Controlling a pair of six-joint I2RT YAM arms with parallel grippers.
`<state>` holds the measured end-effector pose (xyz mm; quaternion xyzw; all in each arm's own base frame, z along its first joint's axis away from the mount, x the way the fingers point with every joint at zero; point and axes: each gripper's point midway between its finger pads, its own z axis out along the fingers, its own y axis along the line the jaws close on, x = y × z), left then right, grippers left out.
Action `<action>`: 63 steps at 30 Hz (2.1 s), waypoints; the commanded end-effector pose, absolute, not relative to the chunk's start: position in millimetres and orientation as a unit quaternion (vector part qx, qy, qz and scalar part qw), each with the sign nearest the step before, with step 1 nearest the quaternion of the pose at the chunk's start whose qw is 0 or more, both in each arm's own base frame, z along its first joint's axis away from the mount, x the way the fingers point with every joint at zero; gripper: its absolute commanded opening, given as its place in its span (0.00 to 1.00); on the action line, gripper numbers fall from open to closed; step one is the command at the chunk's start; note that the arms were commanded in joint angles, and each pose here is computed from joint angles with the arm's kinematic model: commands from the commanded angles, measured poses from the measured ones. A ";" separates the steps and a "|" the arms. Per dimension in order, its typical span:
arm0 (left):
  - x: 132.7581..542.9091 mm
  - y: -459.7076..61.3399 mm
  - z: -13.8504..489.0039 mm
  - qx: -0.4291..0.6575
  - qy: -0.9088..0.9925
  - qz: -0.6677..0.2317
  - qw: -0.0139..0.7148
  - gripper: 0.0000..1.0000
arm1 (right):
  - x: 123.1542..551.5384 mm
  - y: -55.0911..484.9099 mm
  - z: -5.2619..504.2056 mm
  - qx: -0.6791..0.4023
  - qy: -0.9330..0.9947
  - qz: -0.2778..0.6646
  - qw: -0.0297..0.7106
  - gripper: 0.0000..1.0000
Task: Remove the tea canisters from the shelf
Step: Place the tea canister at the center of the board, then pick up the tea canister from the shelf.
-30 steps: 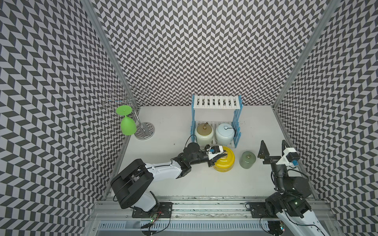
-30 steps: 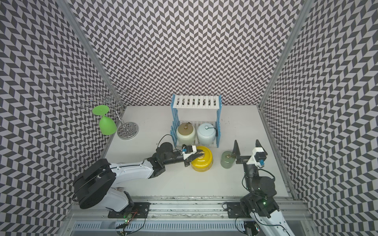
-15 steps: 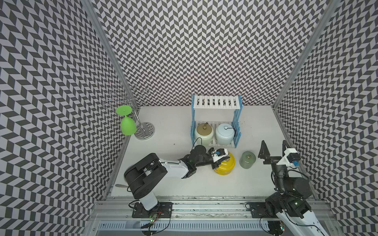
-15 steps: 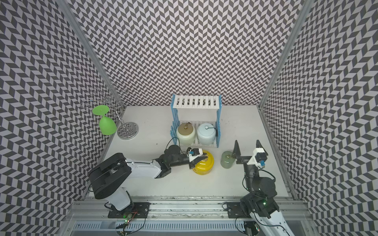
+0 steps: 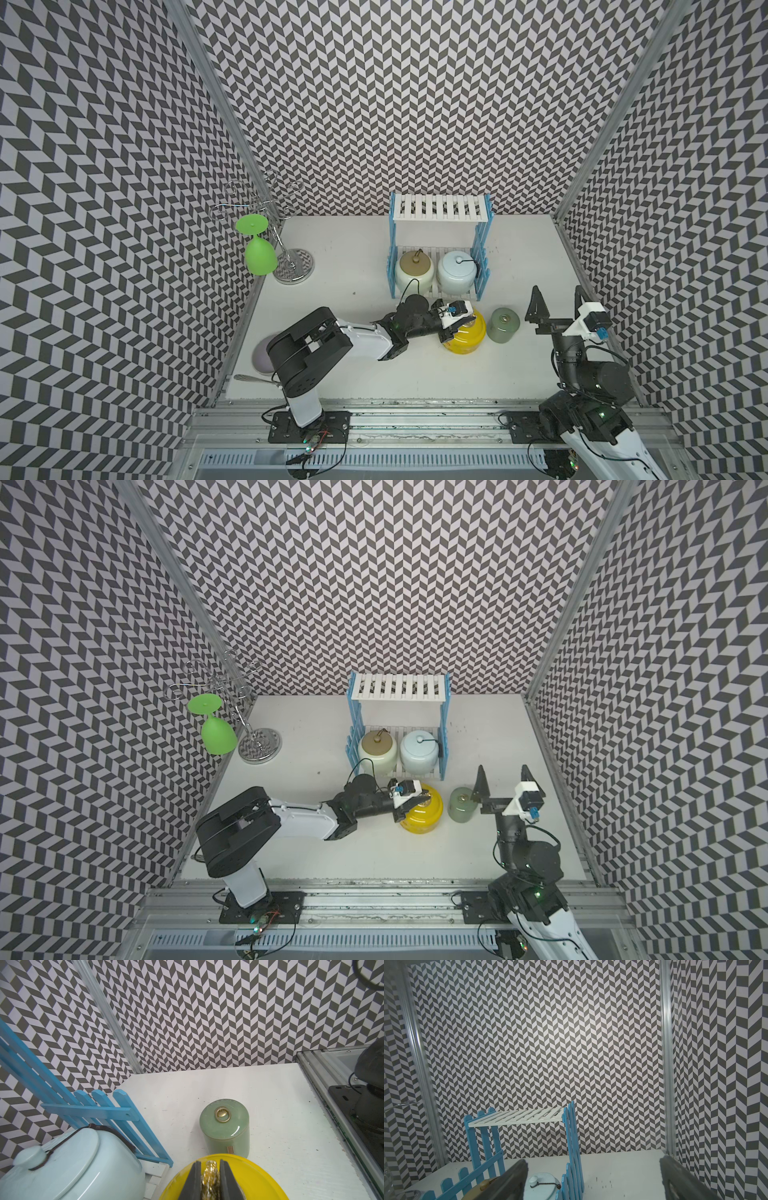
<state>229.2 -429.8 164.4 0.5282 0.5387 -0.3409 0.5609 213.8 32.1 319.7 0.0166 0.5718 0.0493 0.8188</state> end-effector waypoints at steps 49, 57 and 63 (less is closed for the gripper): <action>211.8 -380.1 214.3 0.511 0.504 -0.291 0.633 0.89 | 214.4 32.2 323.3 0.015 0.564 0.042 0.825 1.00; 205.6 -344.3 212.5 0.524 0.510 -0.252 0.633 0.98 | 216.2 34.9 321.3 0.010 0.568 0.044 0.822 0.99; 217.1 -316.3 213.4 0.519 0.535 -0.251 0.618 1.00 | 218.2 37.6 322.1 0.007 0.567 0.049 0.822 1.00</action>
